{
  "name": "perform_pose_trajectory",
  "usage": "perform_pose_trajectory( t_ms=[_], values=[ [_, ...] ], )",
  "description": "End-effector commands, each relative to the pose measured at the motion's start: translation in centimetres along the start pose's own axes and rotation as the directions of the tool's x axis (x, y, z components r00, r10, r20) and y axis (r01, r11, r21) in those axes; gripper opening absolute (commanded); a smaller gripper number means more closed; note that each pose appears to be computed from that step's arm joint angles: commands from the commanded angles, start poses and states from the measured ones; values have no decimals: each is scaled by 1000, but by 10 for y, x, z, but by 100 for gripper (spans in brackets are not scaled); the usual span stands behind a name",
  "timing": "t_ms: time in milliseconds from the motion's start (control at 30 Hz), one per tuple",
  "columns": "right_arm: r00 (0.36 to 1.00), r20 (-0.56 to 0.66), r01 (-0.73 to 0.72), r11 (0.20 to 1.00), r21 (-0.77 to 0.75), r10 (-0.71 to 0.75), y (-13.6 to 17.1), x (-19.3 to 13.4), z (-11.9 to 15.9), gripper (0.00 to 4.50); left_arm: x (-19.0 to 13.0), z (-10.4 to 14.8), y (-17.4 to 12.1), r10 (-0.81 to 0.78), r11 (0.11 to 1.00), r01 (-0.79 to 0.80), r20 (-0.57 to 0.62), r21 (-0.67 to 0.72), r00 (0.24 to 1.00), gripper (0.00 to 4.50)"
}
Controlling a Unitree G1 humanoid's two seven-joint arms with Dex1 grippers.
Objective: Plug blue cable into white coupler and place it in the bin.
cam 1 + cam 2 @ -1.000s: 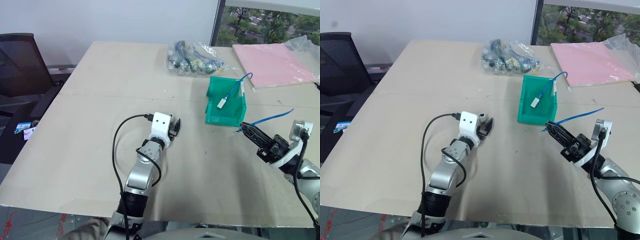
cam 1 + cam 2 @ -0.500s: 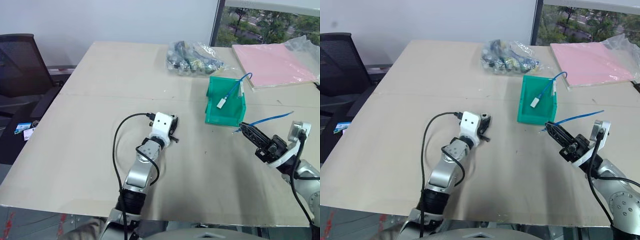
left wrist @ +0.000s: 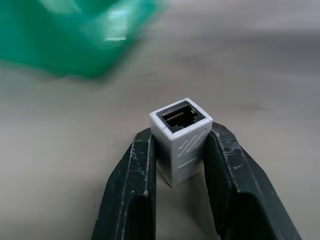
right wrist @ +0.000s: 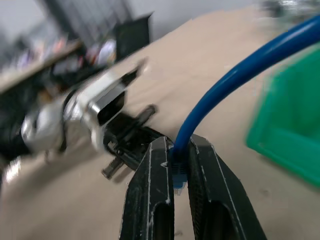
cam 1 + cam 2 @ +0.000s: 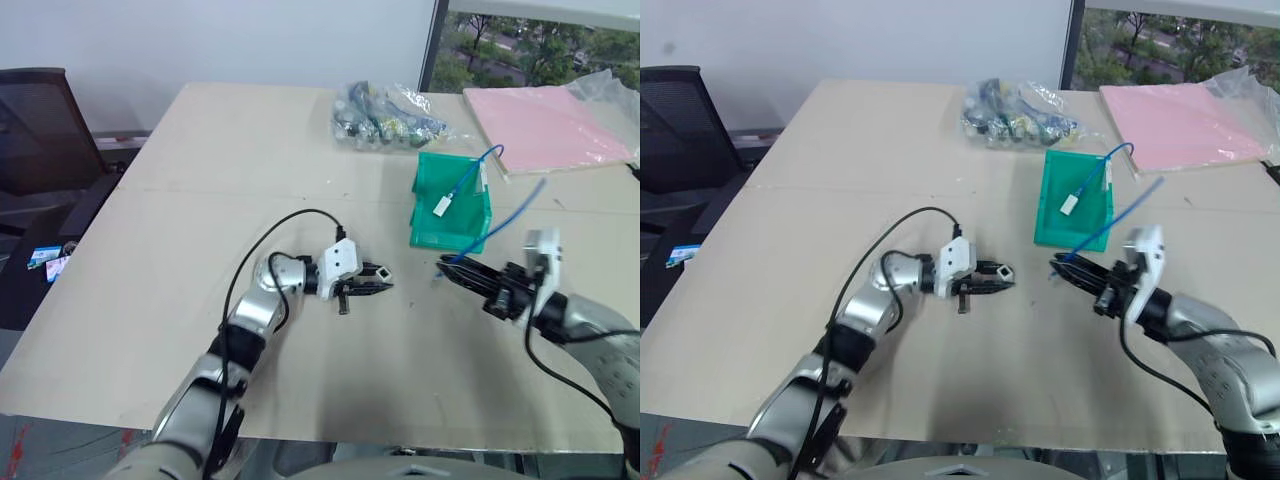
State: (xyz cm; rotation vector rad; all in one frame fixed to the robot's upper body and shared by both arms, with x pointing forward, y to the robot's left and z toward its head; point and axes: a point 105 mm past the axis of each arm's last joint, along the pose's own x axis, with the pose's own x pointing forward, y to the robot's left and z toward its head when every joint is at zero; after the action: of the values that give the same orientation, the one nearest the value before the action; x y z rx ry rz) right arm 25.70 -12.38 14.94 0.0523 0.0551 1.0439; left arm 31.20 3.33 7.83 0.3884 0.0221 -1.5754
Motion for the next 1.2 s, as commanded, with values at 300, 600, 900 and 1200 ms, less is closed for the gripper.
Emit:
perform_pose_trajectory(
  t_ms=[300,600,900,1200],
  values=[
    [980,-101,-199,910,-363,173,5,24,-5,0,19,-9,-9,-382,918,392,-139,52,914,75],
    [937,-164,-350,829,-436,308,2,23,-11,0,17,-13,-12,-450,878,474,-214,73,867,75],
    [899,-240,-437,753,-492,365,-1,23,-19,0,20,-9,-13,-462,872,483,-195,82,865,75],
    [882,-255,-469,689,-552,396,-3,30,-23,0,19,-11,-16,-467,870,487,-190,79,864,75]
  ],
)
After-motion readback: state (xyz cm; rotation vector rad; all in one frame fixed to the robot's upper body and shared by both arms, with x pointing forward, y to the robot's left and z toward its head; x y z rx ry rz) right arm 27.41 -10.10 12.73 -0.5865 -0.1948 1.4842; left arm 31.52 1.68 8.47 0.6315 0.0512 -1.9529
